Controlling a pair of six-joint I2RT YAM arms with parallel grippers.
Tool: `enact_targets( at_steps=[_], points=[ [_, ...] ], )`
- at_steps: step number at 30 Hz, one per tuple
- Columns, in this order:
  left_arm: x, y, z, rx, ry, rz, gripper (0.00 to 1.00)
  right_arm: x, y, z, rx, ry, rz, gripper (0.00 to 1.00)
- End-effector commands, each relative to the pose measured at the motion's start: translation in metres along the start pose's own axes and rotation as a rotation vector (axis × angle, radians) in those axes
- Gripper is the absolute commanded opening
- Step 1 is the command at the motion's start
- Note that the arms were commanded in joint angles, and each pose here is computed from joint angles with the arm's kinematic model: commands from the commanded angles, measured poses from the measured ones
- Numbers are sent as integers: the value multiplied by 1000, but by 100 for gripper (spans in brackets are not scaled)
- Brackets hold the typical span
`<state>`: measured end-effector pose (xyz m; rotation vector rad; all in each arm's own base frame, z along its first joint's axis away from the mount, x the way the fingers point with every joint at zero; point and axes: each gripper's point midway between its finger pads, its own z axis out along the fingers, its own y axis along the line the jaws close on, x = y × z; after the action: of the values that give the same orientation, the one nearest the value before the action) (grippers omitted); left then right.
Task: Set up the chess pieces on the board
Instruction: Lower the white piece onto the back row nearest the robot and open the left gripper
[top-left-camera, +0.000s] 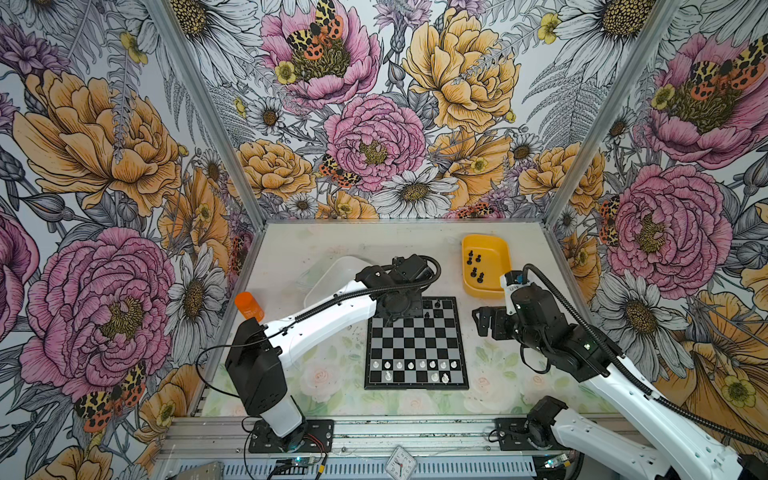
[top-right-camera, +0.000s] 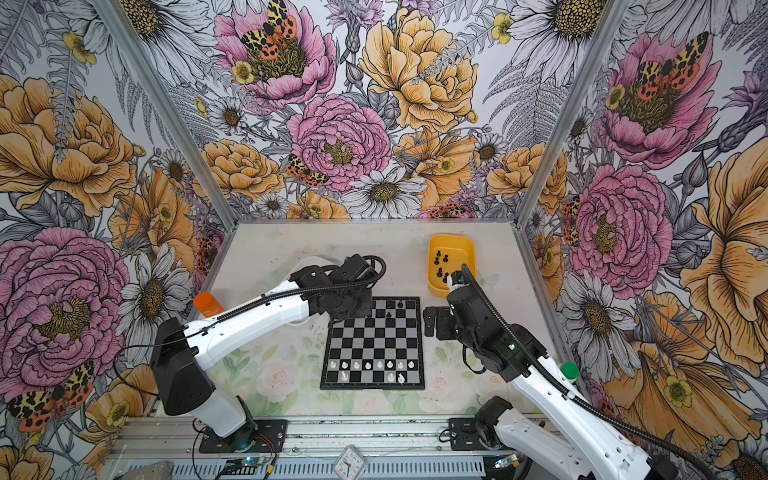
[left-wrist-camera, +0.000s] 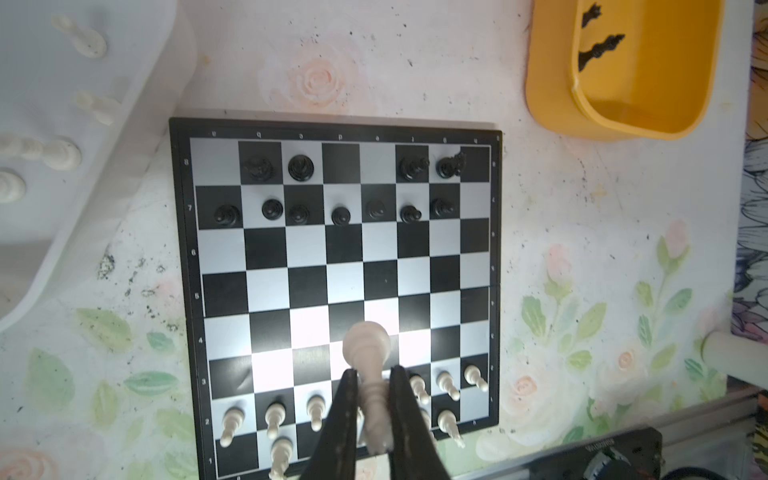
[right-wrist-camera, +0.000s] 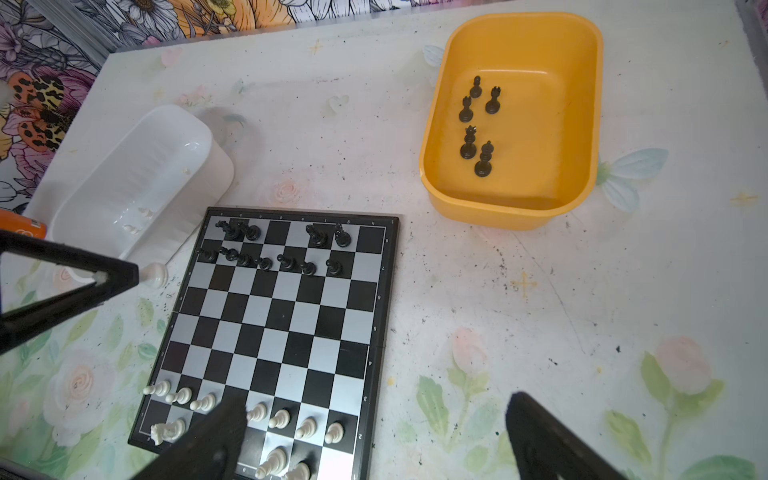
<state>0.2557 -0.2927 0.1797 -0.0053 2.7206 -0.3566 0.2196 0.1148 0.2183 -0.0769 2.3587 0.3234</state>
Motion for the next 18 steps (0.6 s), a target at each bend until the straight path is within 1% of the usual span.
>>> enact_targets(
  at_steps=[1, 9, 14, 18],
  points=[
    [22, 13, 1, -79, -8, -30, 10, 7, 2, -6, -30, 11, -2, 100],
    [75, 6, -3, -82, 6, -12, 10, 17, 1, -19, -70, 9, 1, 100],
    [98, 6, -6, -84, 0, -12, 10, 19, 5, -25, -95, 14, -4, 100],
    [119, 11, 0, -111, 11, -9, 10, 20, 8, -26, -109, 15, -9, 100]
  ],
)
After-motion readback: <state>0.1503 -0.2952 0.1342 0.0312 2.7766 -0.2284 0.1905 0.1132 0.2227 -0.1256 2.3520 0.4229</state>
